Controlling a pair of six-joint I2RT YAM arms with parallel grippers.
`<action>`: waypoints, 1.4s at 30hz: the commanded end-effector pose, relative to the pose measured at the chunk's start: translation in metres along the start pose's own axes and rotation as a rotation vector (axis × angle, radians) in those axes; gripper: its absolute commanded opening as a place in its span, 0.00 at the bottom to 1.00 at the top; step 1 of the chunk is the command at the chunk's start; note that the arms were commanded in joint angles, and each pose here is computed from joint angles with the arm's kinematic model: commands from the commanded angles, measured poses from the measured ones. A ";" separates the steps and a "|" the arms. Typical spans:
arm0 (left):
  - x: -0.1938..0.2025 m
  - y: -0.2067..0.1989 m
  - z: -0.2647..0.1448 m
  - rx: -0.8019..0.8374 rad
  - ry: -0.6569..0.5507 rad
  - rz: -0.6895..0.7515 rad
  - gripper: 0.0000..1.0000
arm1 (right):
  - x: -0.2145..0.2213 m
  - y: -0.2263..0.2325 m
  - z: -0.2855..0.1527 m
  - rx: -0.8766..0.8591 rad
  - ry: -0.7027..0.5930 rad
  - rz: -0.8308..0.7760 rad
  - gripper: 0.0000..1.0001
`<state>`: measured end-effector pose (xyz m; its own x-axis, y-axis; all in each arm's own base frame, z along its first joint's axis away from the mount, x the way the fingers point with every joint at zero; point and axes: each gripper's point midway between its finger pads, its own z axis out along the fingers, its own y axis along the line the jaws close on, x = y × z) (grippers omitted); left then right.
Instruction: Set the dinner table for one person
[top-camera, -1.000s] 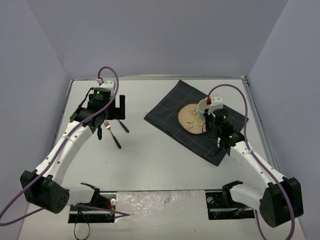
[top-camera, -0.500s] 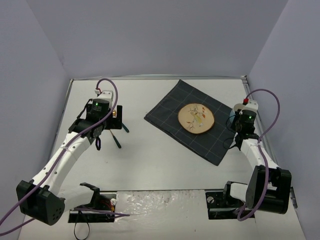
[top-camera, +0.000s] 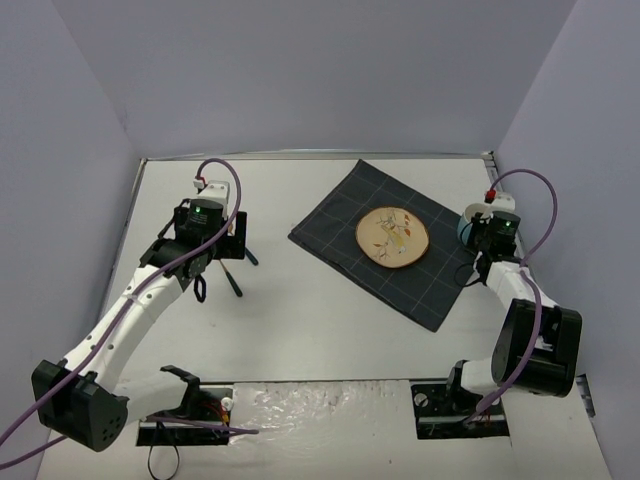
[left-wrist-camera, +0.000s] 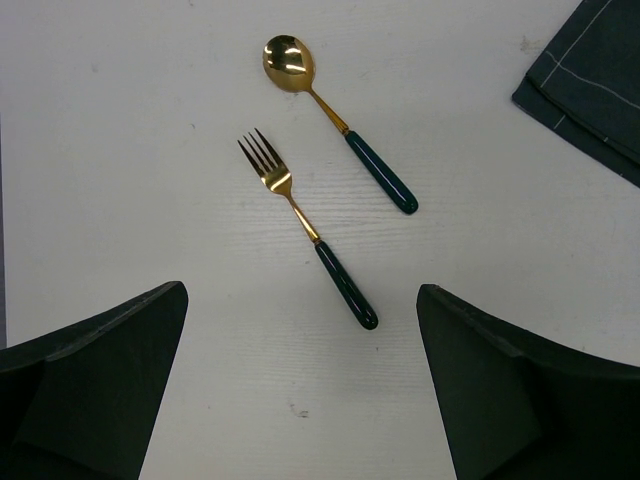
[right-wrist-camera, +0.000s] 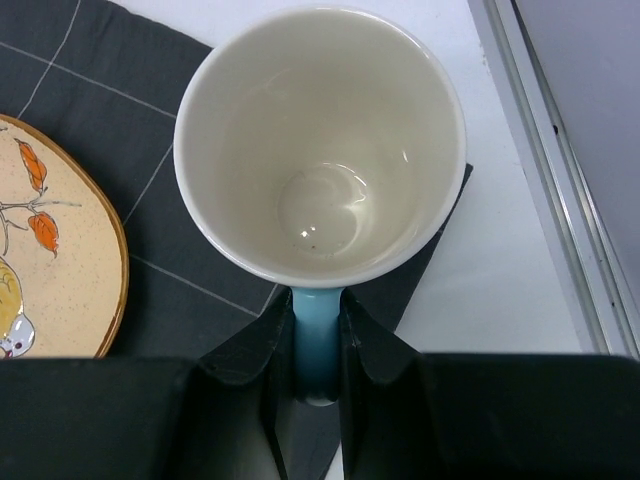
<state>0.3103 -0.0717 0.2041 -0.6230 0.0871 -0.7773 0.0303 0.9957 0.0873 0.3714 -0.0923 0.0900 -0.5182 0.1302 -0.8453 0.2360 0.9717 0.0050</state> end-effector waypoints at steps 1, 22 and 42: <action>-0.022 0.002 -0.002 -0.017 -0.074 -0.002 0.97 | -0.071 -0.006 -0.001 0.004 -0.209 -0.042 0.00; -0.021 0.002 -0.002 -0.019 -0.076 0.004 0.97 | -0.054 -0.022 0.016 0.017 -0.174 -0.031 0.00; -0.017 0.000 0.003 -0.029 -0.055 -0.027 0.97 | -0.107 -0.021 -0.030 0.071 -0.252 0.107 0.93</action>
<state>0.3122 -0.0705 0.2027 -0.6231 0.1062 -0.7749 0.0299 0.9933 0.1121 0.3772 -0.1206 0.1044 -0.4797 0.1710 -0.8606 0.3107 0.9504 0.0156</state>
